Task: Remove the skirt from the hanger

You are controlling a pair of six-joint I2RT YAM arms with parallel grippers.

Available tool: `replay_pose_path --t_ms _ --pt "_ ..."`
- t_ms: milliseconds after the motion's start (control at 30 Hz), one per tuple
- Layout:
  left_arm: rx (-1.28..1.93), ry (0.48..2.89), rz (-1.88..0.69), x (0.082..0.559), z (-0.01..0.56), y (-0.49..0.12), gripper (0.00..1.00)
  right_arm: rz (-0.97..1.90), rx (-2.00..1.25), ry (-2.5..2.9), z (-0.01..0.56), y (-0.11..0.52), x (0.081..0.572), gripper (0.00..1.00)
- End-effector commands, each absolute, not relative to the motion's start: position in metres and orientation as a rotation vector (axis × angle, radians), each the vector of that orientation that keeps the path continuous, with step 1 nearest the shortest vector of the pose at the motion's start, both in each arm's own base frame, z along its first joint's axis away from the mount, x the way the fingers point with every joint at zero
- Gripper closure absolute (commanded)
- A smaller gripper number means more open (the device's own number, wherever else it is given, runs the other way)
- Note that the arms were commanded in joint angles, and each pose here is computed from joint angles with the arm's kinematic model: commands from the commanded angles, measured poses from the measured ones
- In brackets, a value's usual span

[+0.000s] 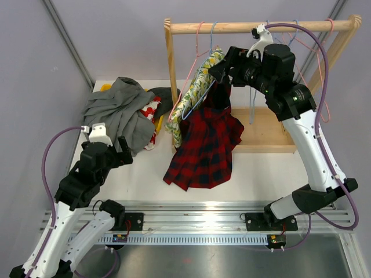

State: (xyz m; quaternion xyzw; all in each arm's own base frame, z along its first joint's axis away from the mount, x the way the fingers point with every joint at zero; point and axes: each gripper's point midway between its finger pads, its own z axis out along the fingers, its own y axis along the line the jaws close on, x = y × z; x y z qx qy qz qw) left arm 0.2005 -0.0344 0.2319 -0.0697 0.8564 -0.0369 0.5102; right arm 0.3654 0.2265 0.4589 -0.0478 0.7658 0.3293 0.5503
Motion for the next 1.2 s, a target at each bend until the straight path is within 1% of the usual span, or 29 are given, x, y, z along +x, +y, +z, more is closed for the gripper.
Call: replay_pose_path --t_ms 0,133,333,500,567,633,667,733,767,833,867,967,1000,1067,1100,1167 --pt "-0.179 2.0 -0.138 0.205 0.245 -0.039 0.01 0.781 -0.082 1.713 0.498 0.214 0.347 0.12" --pt "-0.185 1.997 -0.133 0.206 0.244 -0.038 0.01 0.868 -0.095 1.704 0.509 0.23 0.349 0.14" --pt "-0.193 1.999 -0.128 0.206 0.243 -0.036 0.01 0.92 -0.13 1.686 0.518 0.26 0.352 0.15" --pt "-0.203 1.991 -0.132 0.207 0.244 -0.034 0.01 0.921 -0.151 1.713 0.509 0.283 0.36 0.2" --pt "-0.205 1.989 -0.132 0.207 0.244 -0.034 0.01 0.924 -0.161 1.721 0.507 0.29 0.359 0.25" --pt "-0.206 1.986 -0.132 0.207 0.244 -0.033 0.01 0.909 -0.153 1.731 0.503 0.292 0.361 0.28" --pt "-0.206 1.985 -0.134 0.207 0.244 -0.034 0.01 0.908 -0.152 1.731 0.503 0.292 0.36 0.33" --pt "-0.205 1.982 -0.135 0.206 0.245 -0.033 0.01 0.89 -0.146 1.738 0.501 0.289 0.361 0.38" --pt "-0.204 1.981 -0.137 0.207 0.245 -0.034 0.01 0.886 -0.144 1.733 0.503 0.287 0.359 0.46" --pt "-0.203 1.984 -0.136 0.207 0.244 -0.034 0.01 0.861 -0.127 1.741 0.499 0.282 0.359 0.52" --pt "-0.205 1.983 -0.135 0.207 0.245 -0.033 0.01 0.848 -0.116 1.731 0.502 0.277 0.357 0.57" --pt "-0.204 1.983 -0.135 0.207 0.244 -0.033 0.01 0.827 -0.103 1.728 0.503 0.268 0.352 0.63" --pt "-0.205 1.984 -0.136 0.207 0.244 -0.033 0.01 0.823 -0.108 1.732 0.501 0.268 0.35 0.7" --pt "-0.207 1.982 -0.136 0.207 0.245 -0.033 0.01 0.793 -0.083 1.725 0.502 0.259 0.349 0.75" --pt "-0.207 1.984 -0.135 0.207 0.244 -0.033 0.01 0.781 -0.077 1.727 0.501 0.257 0.35 0.81" --pt "-0.207 1.983 -0.133 0.208 0.244 -0.033 0.01 0.767 -0.069 1.727 0.502 0.252 0.348 0.87"
